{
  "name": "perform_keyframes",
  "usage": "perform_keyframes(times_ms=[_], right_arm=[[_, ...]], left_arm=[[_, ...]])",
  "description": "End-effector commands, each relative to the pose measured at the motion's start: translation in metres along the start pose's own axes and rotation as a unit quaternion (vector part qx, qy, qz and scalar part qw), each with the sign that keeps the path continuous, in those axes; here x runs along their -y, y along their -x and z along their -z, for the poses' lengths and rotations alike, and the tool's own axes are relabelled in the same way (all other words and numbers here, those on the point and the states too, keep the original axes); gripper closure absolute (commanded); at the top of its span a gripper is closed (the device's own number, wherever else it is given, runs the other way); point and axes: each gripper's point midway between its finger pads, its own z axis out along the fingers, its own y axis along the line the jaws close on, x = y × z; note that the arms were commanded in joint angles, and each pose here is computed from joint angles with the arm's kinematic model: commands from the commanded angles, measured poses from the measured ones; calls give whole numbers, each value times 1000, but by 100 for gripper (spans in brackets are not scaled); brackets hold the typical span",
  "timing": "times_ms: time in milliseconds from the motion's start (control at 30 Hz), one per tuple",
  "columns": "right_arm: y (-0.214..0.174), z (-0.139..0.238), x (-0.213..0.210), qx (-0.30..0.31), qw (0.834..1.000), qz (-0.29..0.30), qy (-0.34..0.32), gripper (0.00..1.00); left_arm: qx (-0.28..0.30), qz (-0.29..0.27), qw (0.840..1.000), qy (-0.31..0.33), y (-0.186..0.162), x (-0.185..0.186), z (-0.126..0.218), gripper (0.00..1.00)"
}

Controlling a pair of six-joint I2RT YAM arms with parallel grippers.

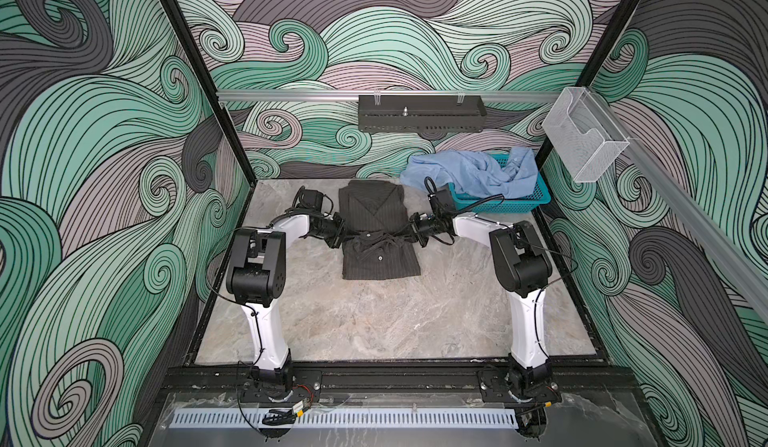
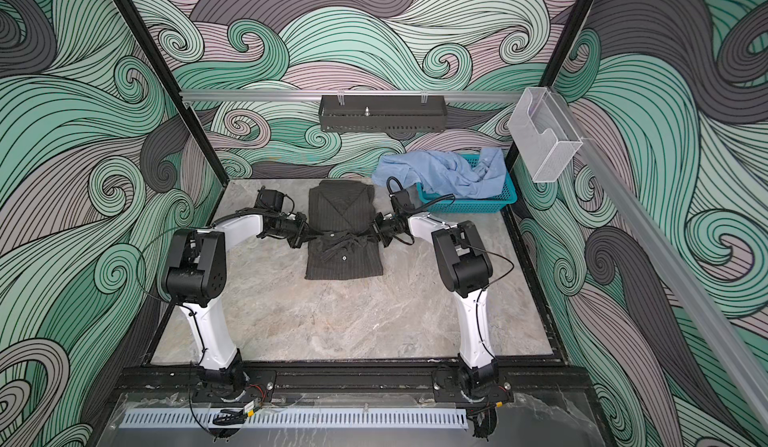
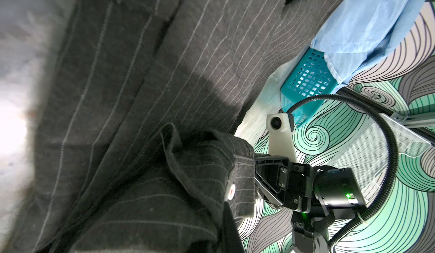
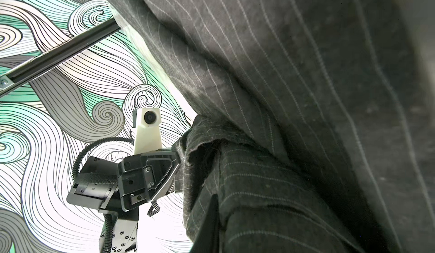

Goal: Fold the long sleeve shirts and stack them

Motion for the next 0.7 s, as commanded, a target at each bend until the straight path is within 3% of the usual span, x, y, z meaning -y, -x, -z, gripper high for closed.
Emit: perform_keyframes(times_ms=[0, 300, 467, 667], right_arm=[[12, -2, -4, 5, 1000, 4, 1, 86], [10, 4, -25, 1, 1000, 31, -1, 91], [-27, 19, -31, -17, 997, 65, -23, 94], [-77, 28, -11, -38, 995, 80, -41, 94]], left_arm=[[4, 1, 1000, -11, 12, 7, 5, 94], [10, -10, 999, -31, 8, 19, 24, 100], [8, -41, 998, -44, -20, 34, 46, 100], [-5, -48, 998, -32, -68, 13, 58, 100]])
